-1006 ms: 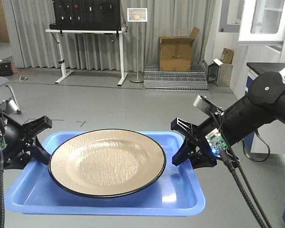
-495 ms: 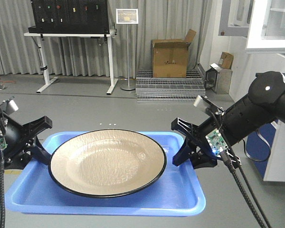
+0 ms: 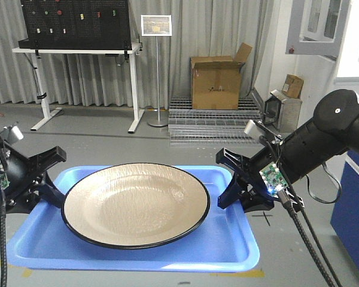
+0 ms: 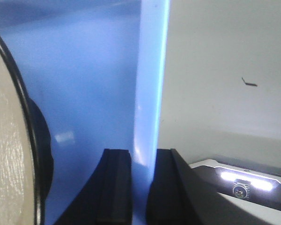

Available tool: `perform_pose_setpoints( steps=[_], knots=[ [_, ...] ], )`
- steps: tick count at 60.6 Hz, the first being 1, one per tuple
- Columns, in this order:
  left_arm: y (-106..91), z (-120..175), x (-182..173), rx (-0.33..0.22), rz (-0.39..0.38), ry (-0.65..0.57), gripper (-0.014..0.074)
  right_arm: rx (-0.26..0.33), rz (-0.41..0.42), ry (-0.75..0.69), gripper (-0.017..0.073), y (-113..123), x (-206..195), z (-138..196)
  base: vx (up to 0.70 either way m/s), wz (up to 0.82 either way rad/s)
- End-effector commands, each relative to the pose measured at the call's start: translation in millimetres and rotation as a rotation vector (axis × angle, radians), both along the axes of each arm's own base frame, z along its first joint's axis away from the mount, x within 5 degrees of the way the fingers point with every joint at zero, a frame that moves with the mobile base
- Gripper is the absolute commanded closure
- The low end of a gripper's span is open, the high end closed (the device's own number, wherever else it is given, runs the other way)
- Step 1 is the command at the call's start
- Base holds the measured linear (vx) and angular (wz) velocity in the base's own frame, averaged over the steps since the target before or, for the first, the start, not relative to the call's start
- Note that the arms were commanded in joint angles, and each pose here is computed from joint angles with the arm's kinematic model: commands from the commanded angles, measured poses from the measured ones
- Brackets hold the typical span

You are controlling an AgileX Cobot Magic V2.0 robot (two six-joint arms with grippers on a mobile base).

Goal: Place disk in tray to left cabinet
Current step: 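Hold the tray level with both grippers while the base turns, then hold the tray with both grippers while driving to the open cabinet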

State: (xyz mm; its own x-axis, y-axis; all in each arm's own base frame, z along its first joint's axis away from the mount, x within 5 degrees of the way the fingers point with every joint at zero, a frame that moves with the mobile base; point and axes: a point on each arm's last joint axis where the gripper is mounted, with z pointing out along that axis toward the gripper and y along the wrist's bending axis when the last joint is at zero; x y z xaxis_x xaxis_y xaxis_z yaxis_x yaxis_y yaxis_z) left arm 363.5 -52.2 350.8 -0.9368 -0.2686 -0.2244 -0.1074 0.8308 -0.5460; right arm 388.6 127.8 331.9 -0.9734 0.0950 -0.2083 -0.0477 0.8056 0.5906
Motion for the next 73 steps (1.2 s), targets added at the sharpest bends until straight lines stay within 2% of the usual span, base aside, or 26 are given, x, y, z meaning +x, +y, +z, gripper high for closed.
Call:
perform_pose_setpoints(
  steps=[1,73],
  knots=[
    [-26.8,43.8,-18.3,-0.242,-0.037,-0.066,0.0594,0.239,0.037,-0.071,0.0560,22.6,-21.1,49.8,0.67,-0.02],
    [-26.8,43.4,-18.3,-0.242,-0.038,-0.064,0.0594,0.240,0.041,-0.067,0.0560,22.7,-21.6,49.7,0.65,0.02]
  ],
)
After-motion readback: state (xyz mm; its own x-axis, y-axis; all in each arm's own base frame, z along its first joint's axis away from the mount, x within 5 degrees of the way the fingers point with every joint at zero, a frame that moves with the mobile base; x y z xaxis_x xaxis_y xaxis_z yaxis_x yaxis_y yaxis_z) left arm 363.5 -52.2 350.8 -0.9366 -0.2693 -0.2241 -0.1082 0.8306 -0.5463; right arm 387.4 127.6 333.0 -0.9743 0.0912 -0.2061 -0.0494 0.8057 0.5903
